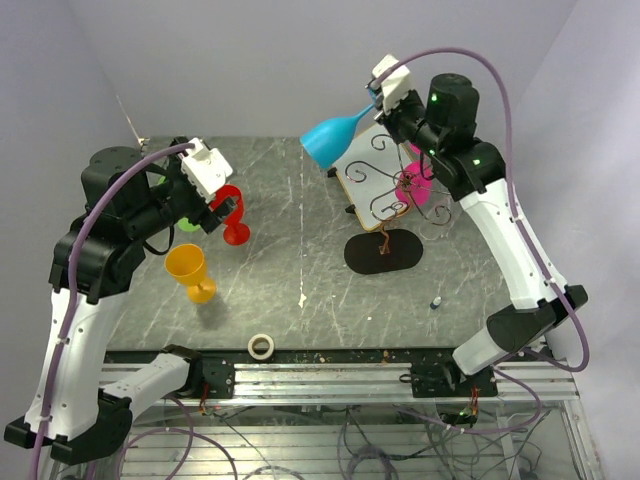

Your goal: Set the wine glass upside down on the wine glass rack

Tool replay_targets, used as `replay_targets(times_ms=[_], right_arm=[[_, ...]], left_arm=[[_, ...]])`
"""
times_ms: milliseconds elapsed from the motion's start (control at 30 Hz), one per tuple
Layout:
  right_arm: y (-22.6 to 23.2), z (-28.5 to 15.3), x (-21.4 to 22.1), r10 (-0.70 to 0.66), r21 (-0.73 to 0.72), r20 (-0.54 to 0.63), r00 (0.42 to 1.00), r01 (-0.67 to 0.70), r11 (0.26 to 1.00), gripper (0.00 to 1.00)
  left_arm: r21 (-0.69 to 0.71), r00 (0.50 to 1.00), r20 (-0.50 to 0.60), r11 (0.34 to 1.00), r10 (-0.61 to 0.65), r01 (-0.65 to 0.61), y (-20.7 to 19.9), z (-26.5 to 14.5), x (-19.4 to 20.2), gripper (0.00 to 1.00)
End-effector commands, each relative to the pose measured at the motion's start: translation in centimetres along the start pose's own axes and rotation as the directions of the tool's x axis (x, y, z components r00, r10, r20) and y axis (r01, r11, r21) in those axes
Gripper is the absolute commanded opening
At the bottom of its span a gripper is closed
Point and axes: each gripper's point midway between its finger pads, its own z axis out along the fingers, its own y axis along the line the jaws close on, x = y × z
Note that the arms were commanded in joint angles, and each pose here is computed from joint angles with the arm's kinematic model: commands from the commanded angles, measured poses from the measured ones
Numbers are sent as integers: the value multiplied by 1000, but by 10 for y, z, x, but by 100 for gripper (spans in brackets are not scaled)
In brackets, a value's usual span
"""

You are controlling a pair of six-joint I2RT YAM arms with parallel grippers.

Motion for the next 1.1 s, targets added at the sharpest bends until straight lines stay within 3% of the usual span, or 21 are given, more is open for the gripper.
replay_targets(times_ms=[0, 333, 1067], right_arm=[[2, 4, 5, -144, 76, -64, 988, 149, 986, 0], [31, 7, 27, -329, 13, -155, 932, 335, 942, 0], [40, -24, 44, -453, -79, -180, 873, 446, 891, 0]], left_arm=[[-12, 1000, 16, 1000, 3, -3, 2, -4, -3, 90], [8, 1000, 28, 1000, -8, 8, 3, 3, -6, 90], [36, 1000, 22, 999, -5, 4, 4, 15, -4, 90]])
